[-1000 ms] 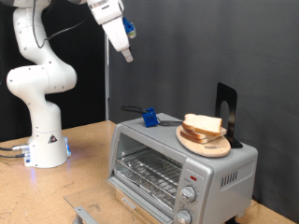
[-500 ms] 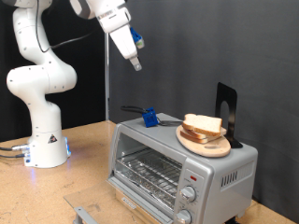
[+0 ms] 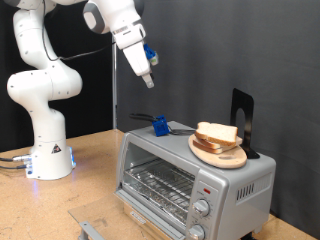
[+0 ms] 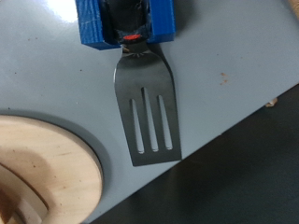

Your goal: Make a piece of toast with the oven

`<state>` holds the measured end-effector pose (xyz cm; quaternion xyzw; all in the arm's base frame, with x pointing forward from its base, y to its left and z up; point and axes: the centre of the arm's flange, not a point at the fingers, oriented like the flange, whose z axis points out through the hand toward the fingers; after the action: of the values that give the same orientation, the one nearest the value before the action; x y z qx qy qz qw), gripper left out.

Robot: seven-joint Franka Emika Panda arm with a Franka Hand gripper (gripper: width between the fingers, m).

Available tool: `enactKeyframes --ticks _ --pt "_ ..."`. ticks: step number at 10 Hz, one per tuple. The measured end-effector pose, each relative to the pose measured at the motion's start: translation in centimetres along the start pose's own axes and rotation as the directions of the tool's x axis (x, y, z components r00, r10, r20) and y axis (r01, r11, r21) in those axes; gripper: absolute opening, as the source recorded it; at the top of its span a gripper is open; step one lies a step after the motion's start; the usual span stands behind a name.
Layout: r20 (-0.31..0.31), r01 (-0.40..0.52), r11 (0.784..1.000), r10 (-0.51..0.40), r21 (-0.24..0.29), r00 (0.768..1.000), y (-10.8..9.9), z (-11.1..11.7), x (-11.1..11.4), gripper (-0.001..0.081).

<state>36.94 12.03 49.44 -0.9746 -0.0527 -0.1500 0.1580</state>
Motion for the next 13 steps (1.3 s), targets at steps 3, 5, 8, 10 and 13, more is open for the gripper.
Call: enactKeyframes --ticks 3,5,8,10,13 --pt "-0.018 0.004 0.999 -0.005 -0.04 1.0 0.1 2.8 -1.0 0.0808" --pt "-0.025 0.01 0.998 -0.011 -0.063 1.0 0.4 4.5 -1.6 0.0808" --pt "-0.047 0.007 0.997 -0.01 -0.083 0.999 1.0 6.7 -1.5 0.0808" --pt "-0.03 0.011 0.996 -0.014 -0.092 0.999 1.1 8.6 -1.7 0.0808" --pt "-0.026 0.016 0.996 -0.018 -0.089 0.999 1.0 10.7 -2.0 0.0808"
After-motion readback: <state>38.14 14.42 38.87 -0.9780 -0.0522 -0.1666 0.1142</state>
